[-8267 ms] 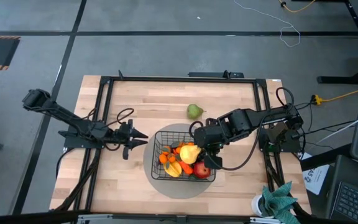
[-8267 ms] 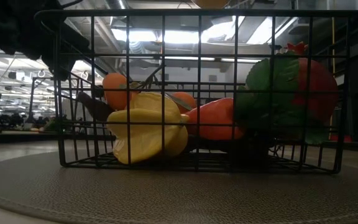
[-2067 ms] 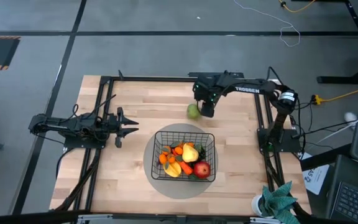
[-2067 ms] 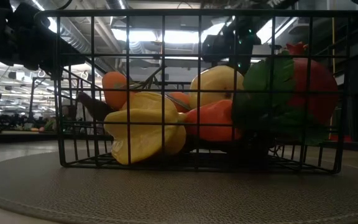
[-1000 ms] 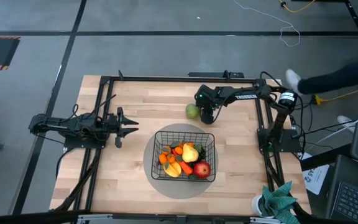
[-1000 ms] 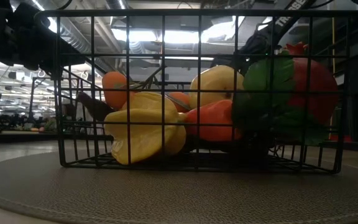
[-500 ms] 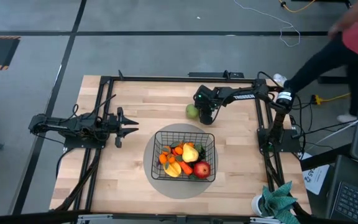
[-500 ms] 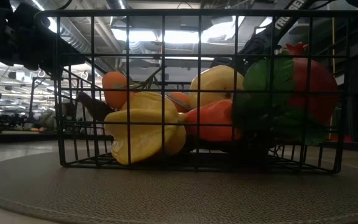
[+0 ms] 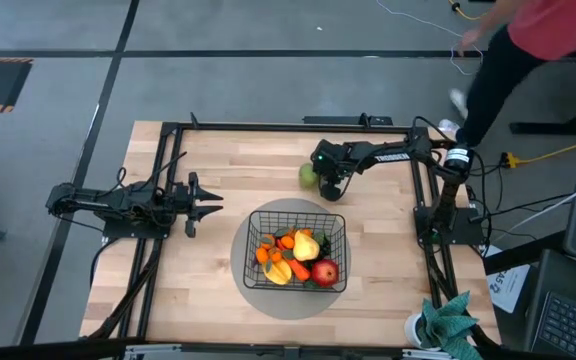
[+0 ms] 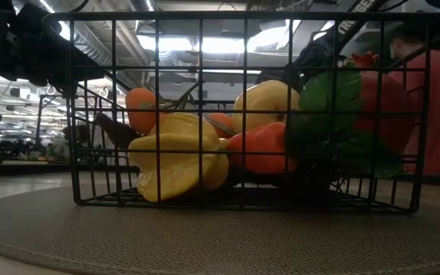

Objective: Build produce basket
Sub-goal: Put the green pear into the wire basket

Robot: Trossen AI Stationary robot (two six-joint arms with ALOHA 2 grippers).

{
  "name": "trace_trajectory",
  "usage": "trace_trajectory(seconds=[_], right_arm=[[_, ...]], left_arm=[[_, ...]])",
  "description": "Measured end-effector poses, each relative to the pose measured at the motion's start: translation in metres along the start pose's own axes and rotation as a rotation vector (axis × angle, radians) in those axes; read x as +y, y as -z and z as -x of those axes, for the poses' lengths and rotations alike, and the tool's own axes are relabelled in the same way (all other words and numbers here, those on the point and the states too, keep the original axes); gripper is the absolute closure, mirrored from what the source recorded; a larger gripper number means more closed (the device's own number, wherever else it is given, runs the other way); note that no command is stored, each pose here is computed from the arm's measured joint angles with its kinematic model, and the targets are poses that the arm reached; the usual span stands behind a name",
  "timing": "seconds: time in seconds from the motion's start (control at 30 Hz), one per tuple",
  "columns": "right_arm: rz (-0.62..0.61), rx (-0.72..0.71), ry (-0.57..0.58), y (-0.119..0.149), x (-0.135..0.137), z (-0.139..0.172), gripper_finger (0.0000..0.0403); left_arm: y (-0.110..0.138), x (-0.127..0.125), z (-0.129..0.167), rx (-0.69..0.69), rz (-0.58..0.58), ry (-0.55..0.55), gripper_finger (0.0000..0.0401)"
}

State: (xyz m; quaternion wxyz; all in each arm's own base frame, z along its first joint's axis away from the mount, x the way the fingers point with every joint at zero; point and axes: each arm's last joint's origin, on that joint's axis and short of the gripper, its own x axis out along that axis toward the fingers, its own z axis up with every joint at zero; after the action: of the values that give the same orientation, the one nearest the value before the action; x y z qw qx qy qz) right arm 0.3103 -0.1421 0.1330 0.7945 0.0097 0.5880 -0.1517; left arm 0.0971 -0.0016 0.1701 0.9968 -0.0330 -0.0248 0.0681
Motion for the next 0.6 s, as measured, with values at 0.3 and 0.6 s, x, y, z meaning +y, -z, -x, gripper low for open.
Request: trace_trajectory(seconds=[0.3,0.6], right_arm=[[0.032,0.036,0.025,-0.030,0.017,0.049,0.0403],[0.079,-0.018,0.048,-0.069,0.051,0.112,0.0403]], left_arm=[[0.000,0.000,0.000,0.000,0.000,0.000,0.0291],[0.000,0.000,0.000,0.000,0.000,0.000,0.0291]])
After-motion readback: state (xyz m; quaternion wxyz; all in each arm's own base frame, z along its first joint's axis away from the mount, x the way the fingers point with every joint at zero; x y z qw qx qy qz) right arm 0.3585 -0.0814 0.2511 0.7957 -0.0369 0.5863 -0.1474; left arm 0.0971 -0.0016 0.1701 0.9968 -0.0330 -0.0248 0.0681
